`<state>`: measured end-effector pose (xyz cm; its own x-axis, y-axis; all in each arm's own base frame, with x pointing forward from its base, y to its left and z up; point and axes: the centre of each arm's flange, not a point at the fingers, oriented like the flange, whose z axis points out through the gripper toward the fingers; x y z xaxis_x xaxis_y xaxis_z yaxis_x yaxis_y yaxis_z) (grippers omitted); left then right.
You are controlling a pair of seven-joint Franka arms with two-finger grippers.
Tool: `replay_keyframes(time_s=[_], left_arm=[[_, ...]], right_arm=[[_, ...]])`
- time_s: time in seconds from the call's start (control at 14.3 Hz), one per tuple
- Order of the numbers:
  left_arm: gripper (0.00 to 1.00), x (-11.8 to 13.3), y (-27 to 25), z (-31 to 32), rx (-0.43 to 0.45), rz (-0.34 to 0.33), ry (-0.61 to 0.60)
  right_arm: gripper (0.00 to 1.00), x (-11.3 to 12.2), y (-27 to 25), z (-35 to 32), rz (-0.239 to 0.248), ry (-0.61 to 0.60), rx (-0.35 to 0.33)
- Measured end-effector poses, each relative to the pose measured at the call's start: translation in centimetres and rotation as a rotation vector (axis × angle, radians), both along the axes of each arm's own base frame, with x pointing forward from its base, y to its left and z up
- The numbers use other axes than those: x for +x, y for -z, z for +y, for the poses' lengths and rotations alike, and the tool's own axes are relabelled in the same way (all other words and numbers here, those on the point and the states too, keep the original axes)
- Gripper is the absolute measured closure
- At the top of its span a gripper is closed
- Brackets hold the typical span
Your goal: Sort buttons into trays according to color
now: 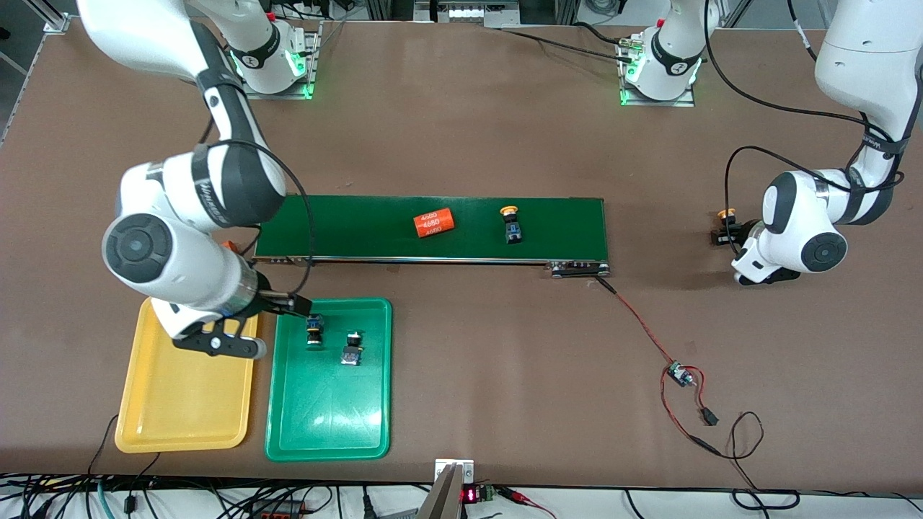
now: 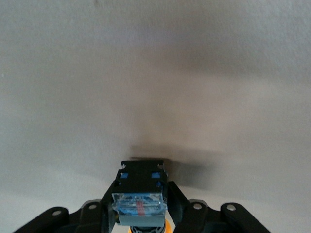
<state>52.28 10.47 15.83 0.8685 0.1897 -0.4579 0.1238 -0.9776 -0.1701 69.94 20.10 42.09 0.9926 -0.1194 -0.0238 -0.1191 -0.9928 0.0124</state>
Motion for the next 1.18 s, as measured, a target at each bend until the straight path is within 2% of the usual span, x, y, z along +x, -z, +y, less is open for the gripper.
replay_keyframes(time_s=[0.14,0.28,0.49,0.63,0.84,1.05,1.18], left_arm=[[0.57,0.7,-2.2,-1.3,-0.015,0.021,-0.002],[0.57,2.8,-6.3,-4.1,-0.053,0.040,-0.004],[0.57,5.5,-11.2,-10.9,-0.176,0.004,-0.014],[0.57,5.6,-11.7,-15.4,-0.283,0.005,-0.060],[0.57,5.2,-11.1,-20.4,-0.387,0.033,-0.109],[0.57,5.5,-9.6,-26.1,-0.447,-0.030,-0.085],[0.57,5.2,-8.4,-30.1,-0.457,-0.072,-0.048]], right_arm=[[0.00,-1.9,0.4,-0.6,0.003,-0.018,-0.023],[0.00,-4.2,1.3,-0.5,0.034,-0.034,-0.036],[0.00,-7.0,2.0,2.5,0.080,-0.094,-0.034],[0.00,-9.3,2.3,7.3,0.099,-0.157,-0.021],[0.00,-13.6,3.9,14.5,0.130,-0.192,-0.039],[0.00,-16.1,5.0,18.1,0.141,-0.176,-0.059],[0.00,-16.3,5.5,18.5,0.145,-0.167,-0.065]])
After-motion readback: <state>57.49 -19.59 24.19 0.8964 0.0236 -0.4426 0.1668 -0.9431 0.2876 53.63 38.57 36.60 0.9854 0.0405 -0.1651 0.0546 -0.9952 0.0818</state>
